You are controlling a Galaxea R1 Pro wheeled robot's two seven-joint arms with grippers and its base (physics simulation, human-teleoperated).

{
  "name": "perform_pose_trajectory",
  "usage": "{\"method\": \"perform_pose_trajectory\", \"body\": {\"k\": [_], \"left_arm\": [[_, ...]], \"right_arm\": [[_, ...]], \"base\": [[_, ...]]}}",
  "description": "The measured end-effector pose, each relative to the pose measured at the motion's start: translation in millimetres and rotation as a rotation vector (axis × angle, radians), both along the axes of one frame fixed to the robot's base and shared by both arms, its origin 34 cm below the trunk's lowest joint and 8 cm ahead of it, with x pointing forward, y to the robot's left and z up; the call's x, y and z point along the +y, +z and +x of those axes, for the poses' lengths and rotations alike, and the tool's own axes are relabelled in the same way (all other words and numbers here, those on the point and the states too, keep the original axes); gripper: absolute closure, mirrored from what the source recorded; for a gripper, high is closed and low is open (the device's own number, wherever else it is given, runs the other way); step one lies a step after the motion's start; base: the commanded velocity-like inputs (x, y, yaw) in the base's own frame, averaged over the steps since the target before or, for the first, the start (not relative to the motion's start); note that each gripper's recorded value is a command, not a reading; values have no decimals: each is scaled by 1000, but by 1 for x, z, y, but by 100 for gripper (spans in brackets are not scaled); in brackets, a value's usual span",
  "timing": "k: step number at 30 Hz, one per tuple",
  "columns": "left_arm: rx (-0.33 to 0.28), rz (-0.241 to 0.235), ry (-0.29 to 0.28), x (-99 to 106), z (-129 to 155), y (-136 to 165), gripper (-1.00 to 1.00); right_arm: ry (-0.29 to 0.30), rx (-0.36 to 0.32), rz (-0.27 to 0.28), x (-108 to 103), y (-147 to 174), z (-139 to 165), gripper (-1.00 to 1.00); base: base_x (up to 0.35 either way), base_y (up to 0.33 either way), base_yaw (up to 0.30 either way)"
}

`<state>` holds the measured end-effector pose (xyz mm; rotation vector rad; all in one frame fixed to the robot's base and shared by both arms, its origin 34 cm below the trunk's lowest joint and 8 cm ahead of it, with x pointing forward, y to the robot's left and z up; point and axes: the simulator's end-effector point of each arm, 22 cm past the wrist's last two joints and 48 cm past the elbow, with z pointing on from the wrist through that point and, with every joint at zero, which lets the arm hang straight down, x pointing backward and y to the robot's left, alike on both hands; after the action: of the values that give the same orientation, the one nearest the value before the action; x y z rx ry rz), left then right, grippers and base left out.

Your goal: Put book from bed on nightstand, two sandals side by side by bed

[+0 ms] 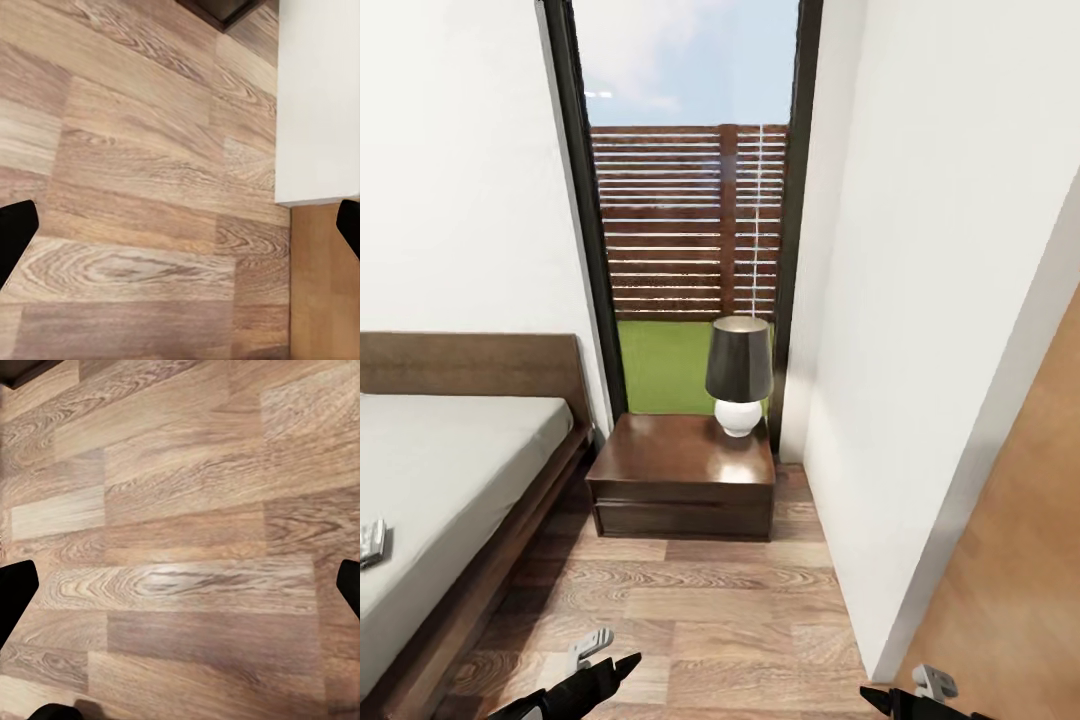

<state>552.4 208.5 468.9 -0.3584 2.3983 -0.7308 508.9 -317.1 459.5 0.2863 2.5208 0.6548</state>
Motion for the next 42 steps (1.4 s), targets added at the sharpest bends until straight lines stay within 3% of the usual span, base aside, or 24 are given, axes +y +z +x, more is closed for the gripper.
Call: {"method": "perform_pose_trajectory", "body": {"k": [11,32,42], "left_arm": [[0,0,0,0,0,0,-100],[0,0,0,0,0,0,-100],[0,0,0,0,0,0,-100]], "right_arm": [[0,0,0,0,0,0,-100],[0,-1,0,0,0,0,-100],[0,0,0,0,0,0,-100]], "base": [[53,0,105],[314,0,2],[164,0,208]]}}
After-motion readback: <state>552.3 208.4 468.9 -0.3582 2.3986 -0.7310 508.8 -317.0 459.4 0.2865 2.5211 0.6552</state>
